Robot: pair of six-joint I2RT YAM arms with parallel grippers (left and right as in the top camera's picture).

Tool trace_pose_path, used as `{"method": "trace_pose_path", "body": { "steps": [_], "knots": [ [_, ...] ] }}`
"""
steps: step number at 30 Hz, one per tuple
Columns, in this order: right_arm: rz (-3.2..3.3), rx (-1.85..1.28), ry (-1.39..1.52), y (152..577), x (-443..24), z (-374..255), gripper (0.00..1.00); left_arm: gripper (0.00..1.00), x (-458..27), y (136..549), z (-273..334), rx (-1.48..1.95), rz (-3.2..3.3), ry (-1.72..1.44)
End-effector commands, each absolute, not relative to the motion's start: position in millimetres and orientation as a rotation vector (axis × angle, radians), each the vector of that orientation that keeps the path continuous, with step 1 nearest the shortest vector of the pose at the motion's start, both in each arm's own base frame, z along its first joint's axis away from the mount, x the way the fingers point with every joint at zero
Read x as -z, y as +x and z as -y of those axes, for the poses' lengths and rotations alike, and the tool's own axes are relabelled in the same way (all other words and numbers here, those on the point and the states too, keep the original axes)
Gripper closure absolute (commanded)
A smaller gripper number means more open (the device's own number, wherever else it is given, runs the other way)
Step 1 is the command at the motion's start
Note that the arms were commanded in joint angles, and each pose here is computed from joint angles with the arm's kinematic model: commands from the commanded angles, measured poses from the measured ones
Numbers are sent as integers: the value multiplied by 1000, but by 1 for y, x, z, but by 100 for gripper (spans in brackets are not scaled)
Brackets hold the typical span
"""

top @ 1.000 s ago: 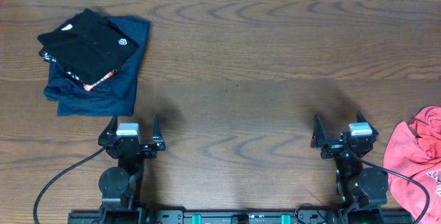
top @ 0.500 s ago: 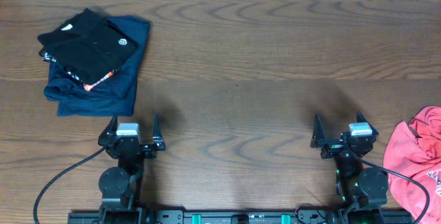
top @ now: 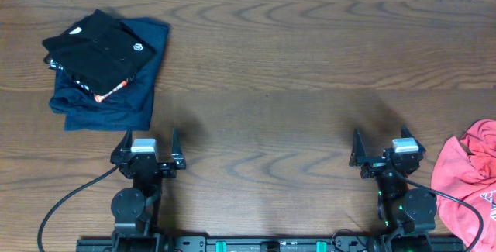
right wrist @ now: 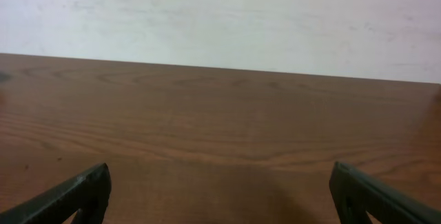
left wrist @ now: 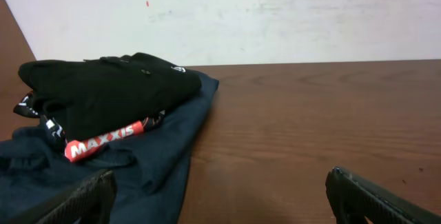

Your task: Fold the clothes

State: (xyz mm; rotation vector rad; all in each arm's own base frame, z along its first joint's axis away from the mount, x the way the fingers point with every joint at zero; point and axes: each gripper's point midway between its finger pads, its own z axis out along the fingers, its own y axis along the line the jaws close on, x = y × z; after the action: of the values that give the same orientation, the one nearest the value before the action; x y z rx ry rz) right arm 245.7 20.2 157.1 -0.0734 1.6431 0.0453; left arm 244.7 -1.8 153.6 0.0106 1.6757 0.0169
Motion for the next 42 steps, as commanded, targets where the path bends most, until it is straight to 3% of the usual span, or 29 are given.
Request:
{"method": "trace_pose_path", "body": {
  "steps": [1, 32, 37, 42],
  "knots": [
    [-1642, -25, -81, 246, -157, -18, 1, 2, -138, 244, -3, -47, -1721, 0],
    [-1645, -94, -11, 246, -157, -18, 1, 2, -137, 244, -3, -47, -1725, -1],
    [-1650, -99, -18, 245, -158, -19, 1, 2, -136, 244, -3, 122, -1720, -196],
    [-1704, -55, 11, 241, -159, -11, 1, 2, -147, 242, 25, 284, -1741, -106]
  ]
}}
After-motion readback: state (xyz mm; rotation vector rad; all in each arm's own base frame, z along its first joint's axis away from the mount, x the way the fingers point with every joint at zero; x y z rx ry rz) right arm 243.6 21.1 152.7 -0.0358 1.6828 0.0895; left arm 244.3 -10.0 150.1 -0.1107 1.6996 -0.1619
